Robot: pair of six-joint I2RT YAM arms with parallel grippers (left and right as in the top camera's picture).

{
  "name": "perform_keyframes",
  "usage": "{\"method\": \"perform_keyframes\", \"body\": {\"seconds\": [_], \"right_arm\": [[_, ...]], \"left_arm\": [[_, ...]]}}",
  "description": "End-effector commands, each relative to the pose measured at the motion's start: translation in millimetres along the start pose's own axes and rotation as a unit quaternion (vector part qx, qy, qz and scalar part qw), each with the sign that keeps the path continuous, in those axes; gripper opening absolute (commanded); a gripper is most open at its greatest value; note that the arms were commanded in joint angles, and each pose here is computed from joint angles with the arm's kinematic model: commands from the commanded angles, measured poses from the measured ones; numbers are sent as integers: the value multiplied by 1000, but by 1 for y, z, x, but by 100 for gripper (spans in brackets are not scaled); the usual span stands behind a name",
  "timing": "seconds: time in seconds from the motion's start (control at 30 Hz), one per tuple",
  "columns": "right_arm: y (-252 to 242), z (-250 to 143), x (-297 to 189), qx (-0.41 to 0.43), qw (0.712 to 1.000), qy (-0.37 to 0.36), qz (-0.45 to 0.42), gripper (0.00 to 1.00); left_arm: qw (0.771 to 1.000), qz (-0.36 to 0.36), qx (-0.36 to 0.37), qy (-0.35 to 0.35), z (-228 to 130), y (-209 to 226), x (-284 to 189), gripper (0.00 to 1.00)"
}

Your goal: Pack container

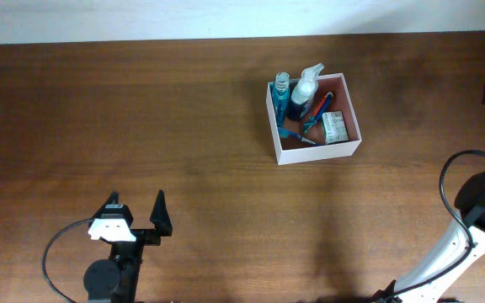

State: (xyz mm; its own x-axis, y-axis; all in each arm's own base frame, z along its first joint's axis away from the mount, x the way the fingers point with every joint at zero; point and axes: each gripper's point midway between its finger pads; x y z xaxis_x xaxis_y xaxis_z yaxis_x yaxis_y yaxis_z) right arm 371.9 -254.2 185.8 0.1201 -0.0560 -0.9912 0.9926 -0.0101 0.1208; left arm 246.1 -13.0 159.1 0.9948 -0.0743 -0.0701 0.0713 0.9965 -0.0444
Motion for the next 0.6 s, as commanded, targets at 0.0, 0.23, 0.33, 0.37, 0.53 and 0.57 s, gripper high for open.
{"method": "perform_keyframes", "body": {"seconds": [0.0, 0.23, 0.33, 0.37, 0.53, 0.57], "right_arm": [[-2, 2, -2, 3, 1000, -6, -3, 99], [-2, 2, -2, 3, 1000, -6, -3, 99], [-2, 1, -4, 3, 1000, -7, -1, 99], [-2, 1, -5, 2, 1000, -8, 0, 99], [-7, 4, -33, -7, 998, -61, 3, 99], [-11, 8, -44, -11, 996, -91, -5, 99]], "left_arm": [[1000, -6, 8, -1, 0, -2, 0, 99], [1000, -6, 8, -1, 0, -2, 0, 99], [1000, -6, 8, -1, 0, -2, 0, 99], [1000, -6, 8, -1, 0, -2, 0, 99], [1000, -6, 8, -1, 0, -2, 0, 99], [1000, -6, 8, -1, 0, -2, 0, 99]]}}
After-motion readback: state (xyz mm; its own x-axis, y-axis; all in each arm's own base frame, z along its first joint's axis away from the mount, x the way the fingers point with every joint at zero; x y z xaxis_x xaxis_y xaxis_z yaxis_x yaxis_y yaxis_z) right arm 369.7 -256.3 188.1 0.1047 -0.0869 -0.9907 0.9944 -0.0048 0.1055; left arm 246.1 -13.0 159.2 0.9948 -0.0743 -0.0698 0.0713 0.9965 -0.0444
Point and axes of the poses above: each gripper's point midway between its finger pads, its own x axis out along the fingers, its own y axis along the line the jaws close on, z = x × y, and after that the axes turned 8 degrees about x, right-handed
